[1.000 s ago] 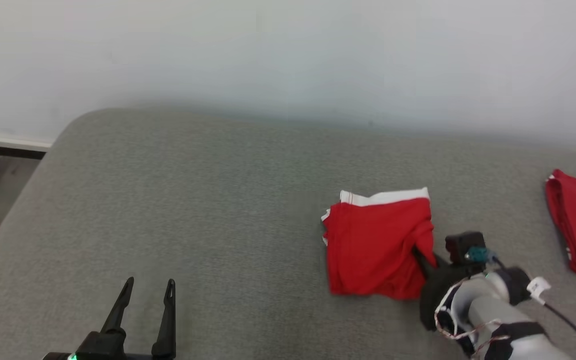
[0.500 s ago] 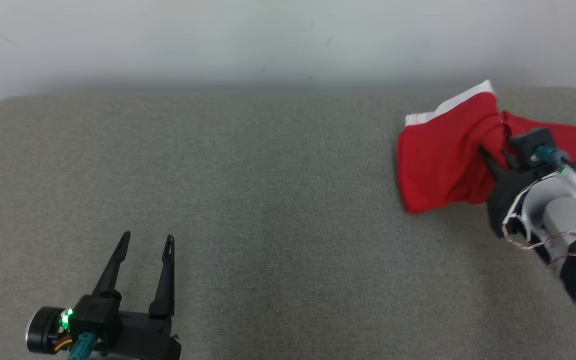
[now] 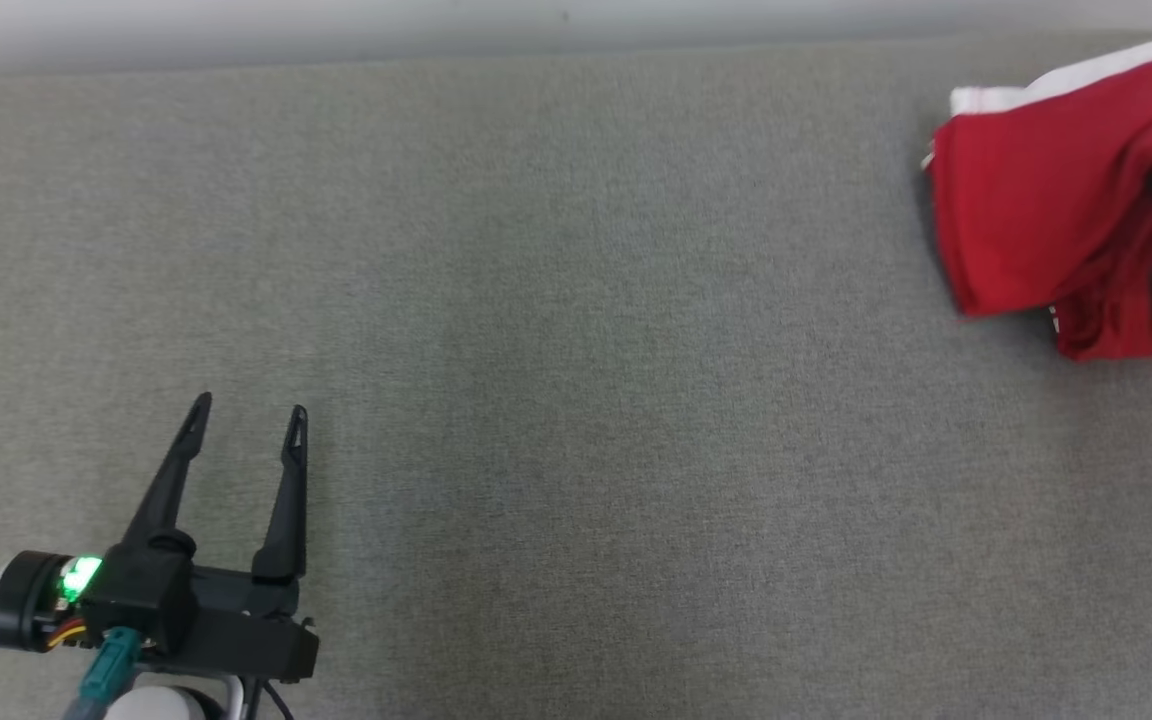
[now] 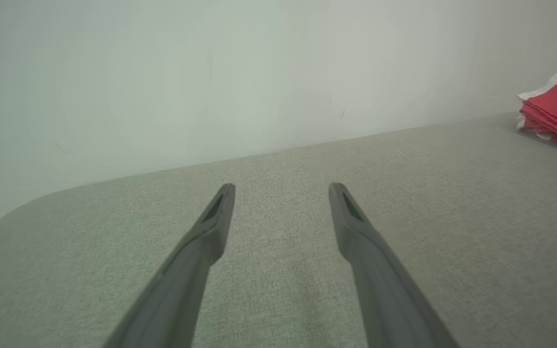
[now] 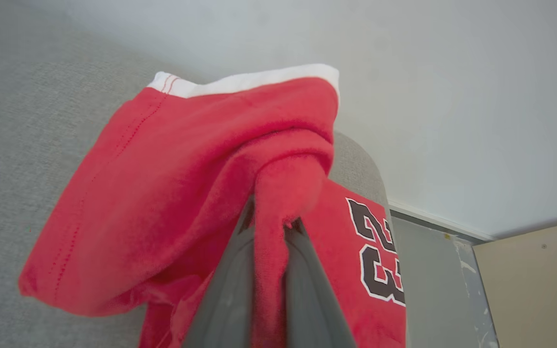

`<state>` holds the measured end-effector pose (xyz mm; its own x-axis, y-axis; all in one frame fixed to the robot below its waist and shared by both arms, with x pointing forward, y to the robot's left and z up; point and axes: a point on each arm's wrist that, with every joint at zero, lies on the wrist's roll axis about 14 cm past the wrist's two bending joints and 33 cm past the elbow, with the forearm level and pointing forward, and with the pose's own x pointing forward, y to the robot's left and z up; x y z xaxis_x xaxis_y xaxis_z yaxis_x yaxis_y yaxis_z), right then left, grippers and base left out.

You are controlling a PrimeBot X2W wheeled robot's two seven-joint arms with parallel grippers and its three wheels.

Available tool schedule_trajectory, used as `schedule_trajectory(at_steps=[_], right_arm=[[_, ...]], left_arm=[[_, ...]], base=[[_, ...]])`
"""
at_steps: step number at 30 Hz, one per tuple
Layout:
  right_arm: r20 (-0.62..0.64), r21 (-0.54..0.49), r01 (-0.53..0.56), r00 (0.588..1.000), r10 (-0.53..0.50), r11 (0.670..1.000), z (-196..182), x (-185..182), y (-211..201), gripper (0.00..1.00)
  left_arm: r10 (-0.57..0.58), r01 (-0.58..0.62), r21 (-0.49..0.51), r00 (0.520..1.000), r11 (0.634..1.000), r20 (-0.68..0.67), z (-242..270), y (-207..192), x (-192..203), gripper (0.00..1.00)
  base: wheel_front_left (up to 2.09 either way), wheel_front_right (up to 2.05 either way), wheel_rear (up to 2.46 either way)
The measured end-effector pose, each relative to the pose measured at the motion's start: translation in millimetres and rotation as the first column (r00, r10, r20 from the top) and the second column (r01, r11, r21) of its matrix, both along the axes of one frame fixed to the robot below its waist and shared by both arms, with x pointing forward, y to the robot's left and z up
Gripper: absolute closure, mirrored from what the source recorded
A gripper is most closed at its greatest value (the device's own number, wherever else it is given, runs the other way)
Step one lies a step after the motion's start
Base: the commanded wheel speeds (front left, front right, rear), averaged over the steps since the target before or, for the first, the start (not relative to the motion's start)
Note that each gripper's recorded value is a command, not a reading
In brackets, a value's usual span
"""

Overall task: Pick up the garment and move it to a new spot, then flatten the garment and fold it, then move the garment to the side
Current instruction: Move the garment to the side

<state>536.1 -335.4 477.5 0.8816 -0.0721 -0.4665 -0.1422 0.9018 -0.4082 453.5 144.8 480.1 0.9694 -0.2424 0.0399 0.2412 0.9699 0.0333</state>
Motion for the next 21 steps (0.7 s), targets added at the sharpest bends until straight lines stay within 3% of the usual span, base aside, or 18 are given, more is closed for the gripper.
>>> schedule_trajectory(at_steps=[13,21], right_arm=[[-0.055,-0.103,0.131,0.989,-0.137,0.986,15.3,-5.7,-77.4,1.00],[-0.065,-0.149,0.151,0.985,-0.162,0.977,18.8,-0.8,-93.1,1.00]], left_arm=[[-0.061,0.061,0.006,0.997,0.998,-0.043,-28.2,-20.6,21.8,0.00],[-0.066,0.067,0.016,0.996,0.998,-0.054,-35.8,-19.6,26.6,0.00]], base=[[0.00,0.00,0.00],[0.00,0.00,0.00]])
